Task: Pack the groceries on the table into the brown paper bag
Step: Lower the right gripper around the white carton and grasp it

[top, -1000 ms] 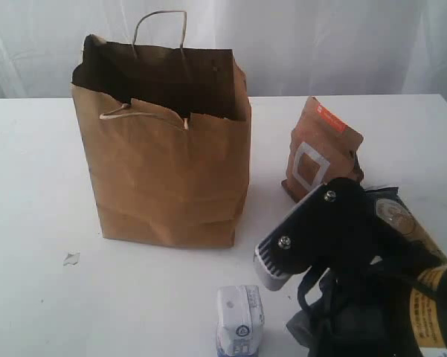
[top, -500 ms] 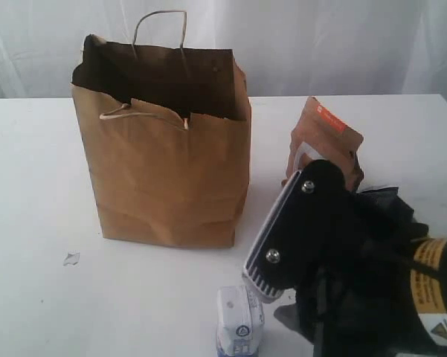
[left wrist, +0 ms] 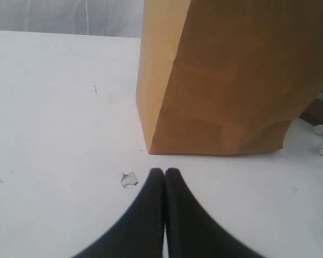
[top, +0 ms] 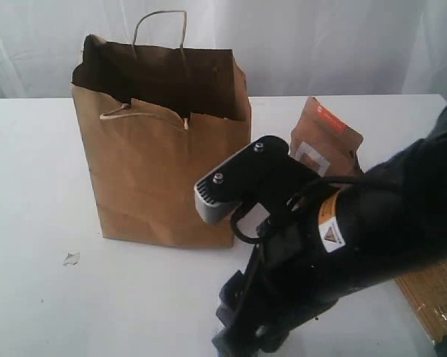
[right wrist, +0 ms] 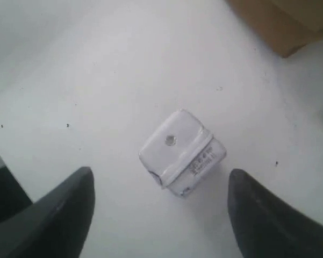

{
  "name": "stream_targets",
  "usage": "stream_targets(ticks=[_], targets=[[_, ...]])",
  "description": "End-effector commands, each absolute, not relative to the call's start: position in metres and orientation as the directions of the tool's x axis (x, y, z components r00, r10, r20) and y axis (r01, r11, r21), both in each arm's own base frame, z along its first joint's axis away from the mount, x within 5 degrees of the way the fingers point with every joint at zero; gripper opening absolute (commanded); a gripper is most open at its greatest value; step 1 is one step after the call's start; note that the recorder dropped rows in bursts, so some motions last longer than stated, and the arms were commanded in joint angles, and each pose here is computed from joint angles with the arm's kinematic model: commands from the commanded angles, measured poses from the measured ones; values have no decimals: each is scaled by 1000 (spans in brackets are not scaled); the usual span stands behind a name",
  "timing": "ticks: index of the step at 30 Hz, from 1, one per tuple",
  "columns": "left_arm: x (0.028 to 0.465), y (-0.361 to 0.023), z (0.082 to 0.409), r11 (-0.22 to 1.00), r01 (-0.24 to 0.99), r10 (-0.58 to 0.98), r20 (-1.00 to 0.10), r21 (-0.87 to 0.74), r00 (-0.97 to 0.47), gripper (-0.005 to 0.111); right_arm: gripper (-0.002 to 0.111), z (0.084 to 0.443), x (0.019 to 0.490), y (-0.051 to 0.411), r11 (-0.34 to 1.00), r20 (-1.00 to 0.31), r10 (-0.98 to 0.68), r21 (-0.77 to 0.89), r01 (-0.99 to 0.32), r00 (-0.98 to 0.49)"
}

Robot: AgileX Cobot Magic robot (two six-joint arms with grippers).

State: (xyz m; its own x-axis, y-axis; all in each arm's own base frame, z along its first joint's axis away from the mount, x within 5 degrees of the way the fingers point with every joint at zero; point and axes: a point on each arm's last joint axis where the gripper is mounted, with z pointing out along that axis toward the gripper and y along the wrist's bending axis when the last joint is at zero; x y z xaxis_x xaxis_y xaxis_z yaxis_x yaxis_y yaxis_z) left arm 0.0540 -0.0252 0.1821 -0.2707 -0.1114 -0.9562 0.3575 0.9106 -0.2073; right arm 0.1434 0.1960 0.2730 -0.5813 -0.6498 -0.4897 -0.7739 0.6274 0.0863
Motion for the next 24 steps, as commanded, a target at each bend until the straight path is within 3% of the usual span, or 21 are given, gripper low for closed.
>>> stream_targets(ticks=[1,9,24], targets=[[54,-25,182,909,357,-122,-955,-216,-269,0,70,268,153,206,655,-488,-617,117,-746,-618],[54,-25,182,909,357,-122,-955,-216,-269,0,82,256,160,214,683,-462,-597,134,-718,-655],[54,-25,182,909,357,-122,-955,-216,-269,0,82,227,179,215,755,-365,-567,127,-643,-738]])
